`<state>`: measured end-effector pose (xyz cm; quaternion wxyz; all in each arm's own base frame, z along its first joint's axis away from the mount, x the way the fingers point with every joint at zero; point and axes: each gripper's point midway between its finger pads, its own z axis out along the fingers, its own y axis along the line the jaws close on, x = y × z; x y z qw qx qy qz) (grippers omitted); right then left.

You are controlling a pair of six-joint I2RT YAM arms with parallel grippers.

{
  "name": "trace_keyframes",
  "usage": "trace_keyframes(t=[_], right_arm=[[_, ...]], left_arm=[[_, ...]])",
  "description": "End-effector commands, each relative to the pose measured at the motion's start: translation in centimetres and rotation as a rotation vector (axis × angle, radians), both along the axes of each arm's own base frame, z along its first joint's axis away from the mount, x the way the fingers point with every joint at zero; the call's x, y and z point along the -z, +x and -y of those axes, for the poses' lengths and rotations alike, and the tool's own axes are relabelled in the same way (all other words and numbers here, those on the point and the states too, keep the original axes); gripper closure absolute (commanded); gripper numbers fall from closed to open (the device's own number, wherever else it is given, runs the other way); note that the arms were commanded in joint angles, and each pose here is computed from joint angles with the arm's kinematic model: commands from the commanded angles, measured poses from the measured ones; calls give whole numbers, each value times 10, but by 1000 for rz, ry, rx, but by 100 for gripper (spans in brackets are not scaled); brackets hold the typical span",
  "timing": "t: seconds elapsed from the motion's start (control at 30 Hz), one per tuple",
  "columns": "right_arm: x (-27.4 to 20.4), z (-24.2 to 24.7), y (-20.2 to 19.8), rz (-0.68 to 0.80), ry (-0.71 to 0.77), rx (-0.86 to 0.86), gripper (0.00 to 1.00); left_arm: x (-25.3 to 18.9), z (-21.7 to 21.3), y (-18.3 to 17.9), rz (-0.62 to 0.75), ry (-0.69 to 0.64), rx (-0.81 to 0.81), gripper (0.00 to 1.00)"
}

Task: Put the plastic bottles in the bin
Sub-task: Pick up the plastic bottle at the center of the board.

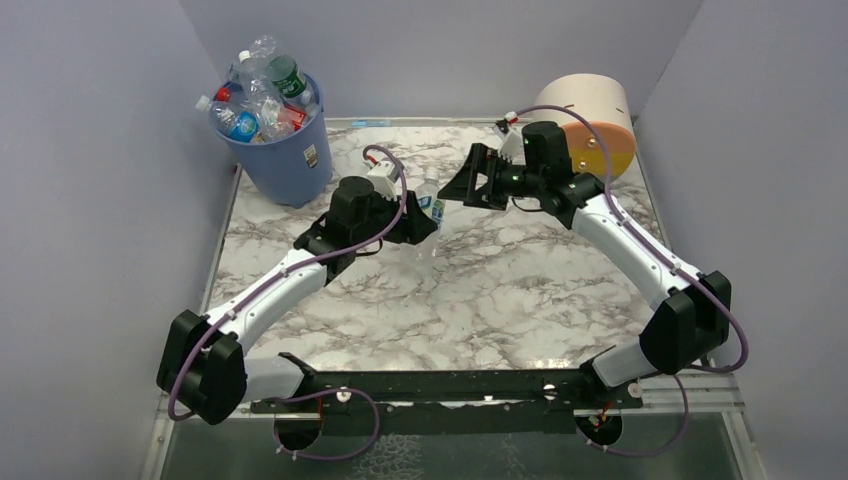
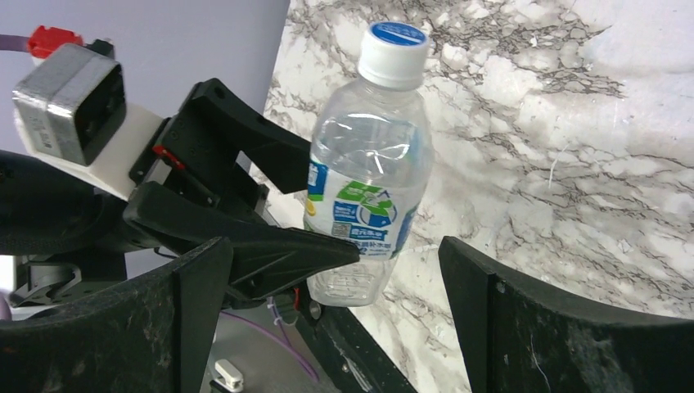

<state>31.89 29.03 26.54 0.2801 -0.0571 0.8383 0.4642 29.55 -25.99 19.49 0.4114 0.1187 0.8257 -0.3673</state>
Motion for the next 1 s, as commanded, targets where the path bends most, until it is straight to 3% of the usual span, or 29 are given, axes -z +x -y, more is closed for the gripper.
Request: trace_keyframes(t=[0.0,0.43,0.97], right_arm=[[-15,11,3,48,-16,44,0],[-12,13,1,37,-17,38,0],[10,9,-4,-5,-14,5,0]], left_arm=[[-38,-9,10,96,3,-36,38],[-107,-29,4,197,-3,-83,38],[-237,-100,-8,448,45,-353,37]])
